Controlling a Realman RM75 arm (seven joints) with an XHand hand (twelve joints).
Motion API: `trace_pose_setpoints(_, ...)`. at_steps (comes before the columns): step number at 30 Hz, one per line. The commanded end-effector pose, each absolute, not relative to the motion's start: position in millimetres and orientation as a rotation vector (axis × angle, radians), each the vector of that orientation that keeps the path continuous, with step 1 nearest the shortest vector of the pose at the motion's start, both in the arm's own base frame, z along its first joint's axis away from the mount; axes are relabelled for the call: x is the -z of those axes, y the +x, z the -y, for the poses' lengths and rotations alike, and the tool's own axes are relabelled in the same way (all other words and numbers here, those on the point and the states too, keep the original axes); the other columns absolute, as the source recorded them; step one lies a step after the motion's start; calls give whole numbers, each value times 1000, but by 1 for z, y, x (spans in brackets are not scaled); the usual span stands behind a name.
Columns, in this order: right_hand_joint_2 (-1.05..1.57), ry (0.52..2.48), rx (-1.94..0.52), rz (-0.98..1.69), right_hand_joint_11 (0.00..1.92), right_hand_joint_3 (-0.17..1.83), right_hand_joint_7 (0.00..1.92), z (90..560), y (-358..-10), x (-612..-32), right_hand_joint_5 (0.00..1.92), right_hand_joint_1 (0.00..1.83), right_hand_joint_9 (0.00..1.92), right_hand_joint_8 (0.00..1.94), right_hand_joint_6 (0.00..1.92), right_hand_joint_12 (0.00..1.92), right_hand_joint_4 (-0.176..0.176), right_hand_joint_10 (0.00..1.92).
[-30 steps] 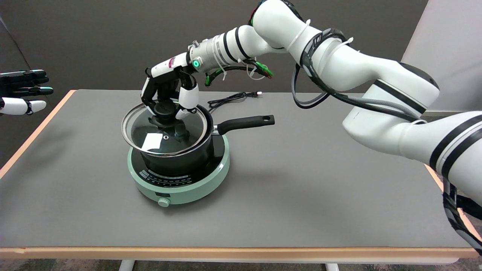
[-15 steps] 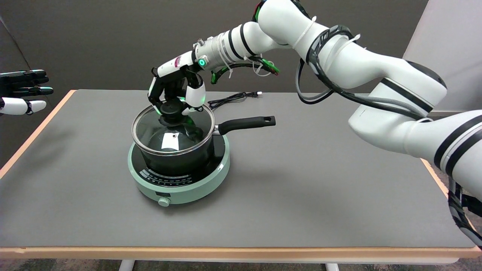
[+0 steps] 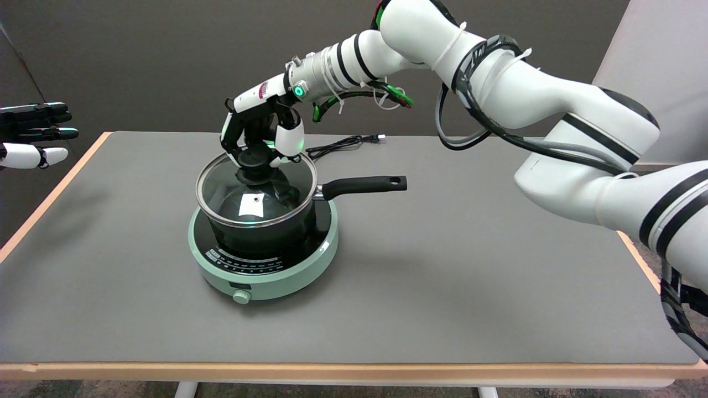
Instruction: Place the pot lid onto the pot.
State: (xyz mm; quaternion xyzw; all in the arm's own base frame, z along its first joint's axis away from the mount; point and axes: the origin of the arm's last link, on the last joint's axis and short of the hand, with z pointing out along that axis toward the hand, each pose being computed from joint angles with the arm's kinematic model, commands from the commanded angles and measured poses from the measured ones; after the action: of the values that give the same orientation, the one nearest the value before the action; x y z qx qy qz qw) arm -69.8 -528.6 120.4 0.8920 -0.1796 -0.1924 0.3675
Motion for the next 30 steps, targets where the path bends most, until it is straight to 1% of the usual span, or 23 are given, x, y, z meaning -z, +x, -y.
trace_pose_setpoints(1, 841, 2303, 515, 461, 720, 604, 925, 526, -71, -119, 686, 1363, 844, 1257, 1154, 1584, 176, 1872)
trace_pose_setpoints(3, 942, 2307, 521, 464, 646, 431, 887, 525, -71, -119, 707, 1351, 802, 1247, 892, 1680, 176, 1813)
trace_pose_setpoints(4, 983, 2307, 524, 466, 569, 360, 873, 525, -71, -119, 706, 1347, 771, 1241, 767, 1729, 176, 1743)
trace_pose_setpoints(5, 742, 2307, 525, 467, 526, 822, 863, 525, -72, -119, 707, 1179, 765, 929, 695, 1743, 176, 1685)
trace_pose_setpoints(6, 645, 2307, 525, 467, 514, 962, 867, 525, -72, -119, 698, 1180, 762, 798, 642, 1755, 174, 1587)
trace_pose_setpoints(7, 640, 2307, 525, 466, 503, 966, 866, 525, -71, -119, 695, 1188, 771, 771, 609, 1751, 158, 1529)
trace_pose_setpoints(9, 626, 2308, 525, 466, 392, 936, 877, 525, -71, -119, 706, 1115, 784, 646, 491, 1676, 147, 1329)
trace_pose_setpoints(10, 627, 2309, 524, 467, 375, 925, 883, 524, -71, -118, 709, 1098, 788, 597, 458, 1639, 142, 1269)
trace_pose_setpoints(12, 614, 2309, 525, 467, 365, 925, 880, 524, -71, -119, 696, 1088, 786, 534, 434, 1581, 131, 1183)
trace_pose_setpoints(15, 607, 2307, 525, 469, 369, 912, 865, 525, -72, -120, 687, 1088, 765, 468, 400, 1478, 123, 1115)
trace_pose_setpoints(17, 605, 2306, 523, 469, 354, 908, 840, 525, -72, -121, 672, 1093, 725, 425, 363, 1400, 109, 1080)
trace_pose_setpoints(20, 589, 2303, 520, 468, 404, 947, 783, 525, -71, -122, 637, 1078, 675, 366, 334, 1256, 97, 983)
trace_pose_setpoints(21, 572, 2303, 519, 466, 436, 971, 751, 526, -70, -123, 619, 1098, 656, 307, 309, 1147, 91, 872)
trace_pose_setpoints(23, 548, 2300, 517, 466, 414, 1016, 672, 526, -70, -124, 580, 1060, 649, 240, 283, 953, 81, 655)
trace_pose_setpoints(24, 531, 2299, 516, 465, 368, 1039, 626, 526, -70, -125, 550, 1025, 605, 220, 262, 838, 71, 549)
trace_pose_setpoints(25, 505, 2298, 516, 464, 291, 1053, 547, 526, -70, -125, 514, 980, 522, 201, 239, 716, 60, 454)
trace_pose_setpoints(26, 490, 2297, 515, 464, 249, 1054, 495, 526, -70, -125, 499, 954, 474, 195, 228, 675, 54, 415)
trace_pose_setpoints(28, 413, 2293, 512, 466, 206, 1063, 378, 527, -71, -127, 463, 969, 380, 191, 208, 589, 41, 307)
trace_pose_setpoints(29, 381, 2291, 511, 465, 168, 1057, 306, 527, -71, -127, 433, 945, 265, 184, 198, 572, 33, 277)
trace_pose_setpoints(30, 368, 2290, 508, 465, 144, 1047, 267, 527, -71, -128, 416, 935, 223, 182, 192, 560, 29, 268)
